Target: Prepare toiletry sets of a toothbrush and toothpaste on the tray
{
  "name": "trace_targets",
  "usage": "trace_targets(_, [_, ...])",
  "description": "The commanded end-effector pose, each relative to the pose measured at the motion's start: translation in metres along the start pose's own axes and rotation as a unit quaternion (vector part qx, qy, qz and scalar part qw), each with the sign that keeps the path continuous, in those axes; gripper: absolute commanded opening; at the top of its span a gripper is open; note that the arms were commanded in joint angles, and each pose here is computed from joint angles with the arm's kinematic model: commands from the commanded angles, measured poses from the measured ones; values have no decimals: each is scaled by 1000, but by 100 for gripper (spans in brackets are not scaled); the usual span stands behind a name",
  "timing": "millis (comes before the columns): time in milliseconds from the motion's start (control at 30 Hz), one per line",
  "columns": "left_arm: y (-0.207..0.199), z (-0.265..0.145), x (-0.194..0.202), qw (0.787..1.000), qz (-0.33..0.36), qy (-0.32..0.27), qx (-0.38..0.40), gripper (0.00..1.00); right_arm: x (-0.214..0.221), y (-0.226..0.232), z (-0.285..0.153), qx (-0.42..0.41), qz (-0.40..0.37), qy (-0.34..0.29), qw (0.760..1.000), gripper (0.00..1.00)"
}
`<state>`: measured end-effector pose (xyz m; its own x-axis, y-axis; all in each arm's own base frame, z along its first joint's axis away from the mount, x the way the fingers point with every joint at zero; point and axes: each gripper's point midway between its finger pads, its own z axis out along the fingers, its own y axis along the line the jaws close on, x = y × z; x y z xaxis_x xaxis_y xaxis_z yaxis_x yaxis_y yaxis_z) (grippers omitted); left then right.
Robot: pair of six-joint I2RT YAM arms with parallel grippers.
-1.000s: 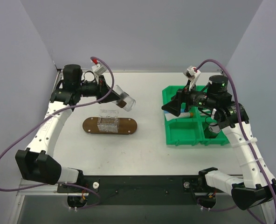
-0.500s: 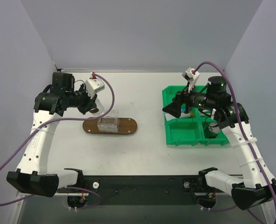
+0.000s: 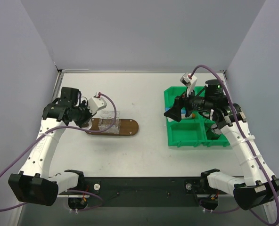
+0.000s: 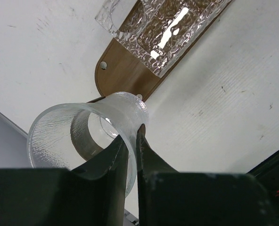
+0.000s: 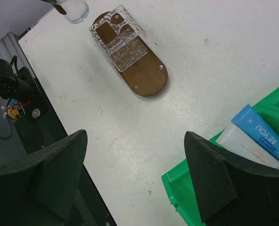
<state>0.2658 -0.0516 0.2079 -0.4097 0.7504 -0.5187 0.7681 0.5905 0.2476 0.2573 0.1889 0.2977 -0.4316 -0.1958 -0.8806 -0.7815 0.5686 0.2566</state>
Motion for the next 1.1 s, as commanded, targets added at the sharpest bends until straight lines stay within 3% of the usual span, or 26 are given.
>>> trace_targets(0, [29, 9, -11, 997, 31, -29, -63, 0, 5, -4, 3, -3, -18, 3, 1000, 78])
trace_targets(467, [35, 55, -11, 998, 14, -32, -42, 0, 15, -5, 4, -3, -21, 12, 1000, 78])
trace_targets(1067, [27, 73, -3, 999, -10, -35, -14, 0, 22, -4, 3, -3, -22, 18, 1000, 78])
